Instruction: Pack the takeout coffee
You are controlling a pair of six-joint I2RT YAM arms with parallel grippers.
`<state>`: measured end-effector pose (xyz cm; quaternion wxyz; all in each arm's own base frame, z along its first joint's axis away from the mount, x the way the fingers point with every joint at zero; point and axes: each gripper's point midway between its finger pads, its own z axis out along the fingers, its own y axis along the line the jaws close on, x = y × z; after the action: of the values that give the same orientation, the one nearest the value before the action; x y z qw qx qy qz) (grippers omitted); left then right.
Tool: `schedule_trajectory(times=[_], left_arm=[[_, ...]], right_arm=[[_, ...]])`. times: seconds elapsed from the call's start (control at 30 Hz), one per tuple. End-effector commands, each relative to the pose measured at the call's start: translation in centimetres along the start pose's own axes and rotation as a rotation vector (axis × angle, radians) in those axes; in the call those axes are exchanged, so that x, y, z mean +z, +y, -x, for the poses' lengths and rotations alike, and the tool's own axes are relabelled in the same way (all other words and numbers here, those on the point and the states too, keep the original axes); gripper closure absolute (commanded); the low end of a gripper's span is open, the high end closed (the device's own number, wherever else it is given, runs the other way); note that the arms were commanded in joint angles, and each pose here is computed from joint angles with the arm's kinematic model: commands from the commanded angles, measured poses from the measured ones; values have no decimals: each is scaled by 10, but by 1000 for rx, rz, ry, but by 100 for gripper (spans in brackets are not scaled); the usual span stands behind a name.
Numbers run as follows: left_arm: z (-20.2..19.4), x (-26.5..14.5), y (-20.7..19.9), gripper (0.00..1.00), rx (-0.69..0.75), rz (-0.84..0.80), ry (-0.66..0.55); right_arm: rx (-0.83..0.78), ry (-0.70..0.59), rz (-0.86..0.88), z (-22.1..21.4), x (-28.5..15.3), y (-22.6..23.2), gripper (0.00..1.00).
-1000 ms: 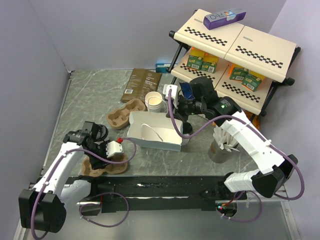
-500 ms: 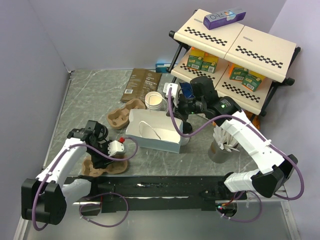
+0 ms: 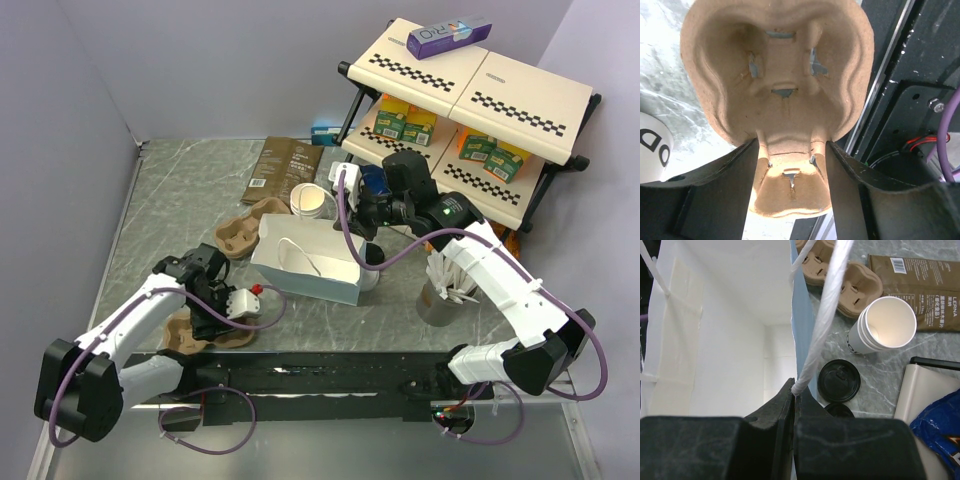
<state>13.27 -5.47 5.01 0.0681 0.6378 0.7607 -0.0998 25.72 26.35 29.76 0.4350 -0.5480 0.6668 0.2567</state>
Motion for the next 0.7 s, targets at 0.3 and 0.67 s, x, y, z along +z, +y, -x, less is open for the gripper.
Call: schedule_trajectory(times=[0.3,0.67], left_arm=[[-3,-5,11,39,-20,128,66],[-5,-3,12,43,-33,130,72]], right_arm=[[-17,-75,-36,24,-6,-14,100],[-12,-81,-26,29,-3,-17,100]])
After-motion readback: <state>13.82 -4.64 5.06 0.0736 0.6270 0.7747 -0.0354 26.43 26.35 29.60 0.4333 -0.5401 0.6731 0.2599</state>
